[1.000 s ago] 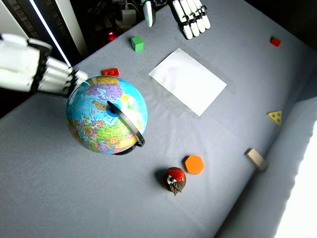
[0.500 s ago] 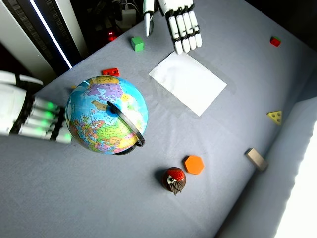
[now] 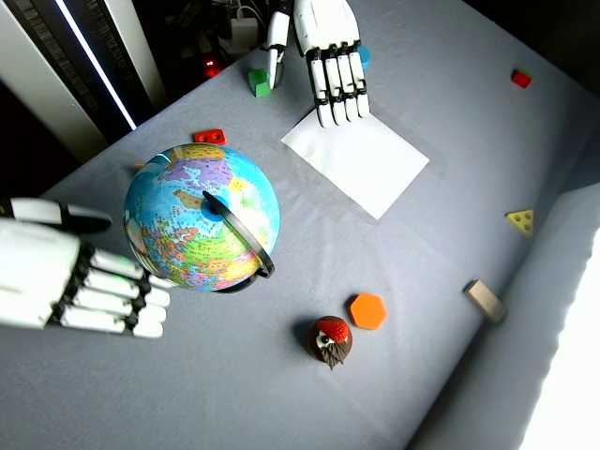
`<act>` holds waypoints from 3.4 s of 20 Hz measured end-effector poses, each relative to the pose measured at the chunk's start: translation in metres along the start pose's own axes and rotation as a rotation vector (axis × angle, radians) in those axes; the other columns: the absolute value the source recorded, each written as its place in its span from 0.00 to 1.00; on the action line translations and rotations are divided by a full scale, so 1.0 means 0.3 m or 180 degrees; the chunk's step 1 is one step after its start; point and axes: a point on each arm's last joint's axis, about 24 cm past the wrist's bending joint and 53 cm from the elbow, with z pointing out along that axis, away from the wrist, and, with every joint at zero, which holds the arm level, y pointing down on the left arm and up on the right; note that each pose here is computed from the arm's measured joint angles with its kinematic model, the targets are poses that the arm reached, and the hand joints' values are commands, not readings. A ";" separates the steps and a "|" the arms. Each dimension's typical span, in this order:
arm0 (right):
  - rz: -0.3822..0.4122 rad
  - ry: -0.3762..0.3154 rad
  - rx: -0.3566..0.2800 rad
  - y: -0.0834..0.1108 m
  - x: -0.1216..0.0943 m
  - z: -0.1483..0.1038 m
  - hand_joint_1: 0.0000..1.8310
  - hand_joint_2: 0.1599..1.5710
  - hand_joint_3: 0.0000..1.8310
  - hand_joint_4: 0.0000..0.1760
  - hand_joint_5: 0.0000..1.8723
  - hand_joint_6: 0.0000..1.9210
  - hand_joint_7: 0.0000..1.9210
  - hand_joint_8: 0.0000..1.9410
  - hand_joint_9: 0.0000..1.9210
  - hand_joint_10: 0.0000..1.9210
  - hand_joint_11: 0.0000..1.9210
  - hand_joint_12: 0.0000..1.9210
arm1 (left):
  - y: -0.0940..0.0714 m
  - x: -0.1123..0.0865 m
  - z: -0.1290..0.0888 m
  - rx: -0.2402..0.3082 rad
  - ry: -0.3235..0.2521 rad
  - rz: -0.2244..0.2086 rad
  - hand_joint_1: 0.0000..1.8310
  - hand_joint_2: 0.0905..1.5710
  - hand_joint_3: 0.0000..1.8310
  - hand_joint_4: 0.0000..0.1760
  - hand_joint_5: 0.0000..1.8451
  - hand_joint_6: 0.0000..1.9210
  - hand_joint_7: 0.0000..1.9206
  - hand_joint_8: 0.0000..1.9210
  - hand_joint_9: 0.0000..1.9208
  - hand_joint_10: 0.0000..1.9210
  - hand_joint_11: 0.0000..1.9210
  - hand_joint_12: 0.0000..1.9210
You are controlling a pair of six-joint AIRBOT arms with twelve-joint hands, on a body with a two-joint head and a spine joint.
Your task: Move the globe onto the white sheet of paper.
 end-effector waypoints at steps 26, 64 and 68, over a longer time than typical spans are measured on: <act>0.0389 -0.0069 0.0130 0.008 -0.166 -0.045 0.01 0.70 0.00 0.00 0.10 0.01 0.09 0.00 0.07 0.00 0.00 0.03 | 0.014 0.060 0.050 0.0031 0.0311 -0.0139 0.00 0.78 0.00 0.00 0.03 0.00 0.02 0.00 0.01 0.00 0.00 0.00; -0.0853 0.0948 -0.0957 0.140 -0.056 0.048 0.01 0.71 0.00 0.00 0.12 0.00 0.11 0.00 0.08 0.00 0.00 0.06 | 0.014 0.052 0.048 -0.0006 0.0387 -0.0218 0.00 0.78 0.00 0.00 0.04 0.00 0.02 0.00 0.01 0.00 0.00 0.00; -0.0992 0.0840 -0.1008 0.170 -0.057 0.081 0.01 0.71 0.00 0.00 0.11 0.00 0.11 0.00 0.08 0.00 0.00 0.06 | 0.018 0.052 0.047 -0.0018 0.0388 -0.0220 0.00 0.78 0.00 0.00 0.04 0.00 0.02 0.00 0.01 0.00 0.00 0.00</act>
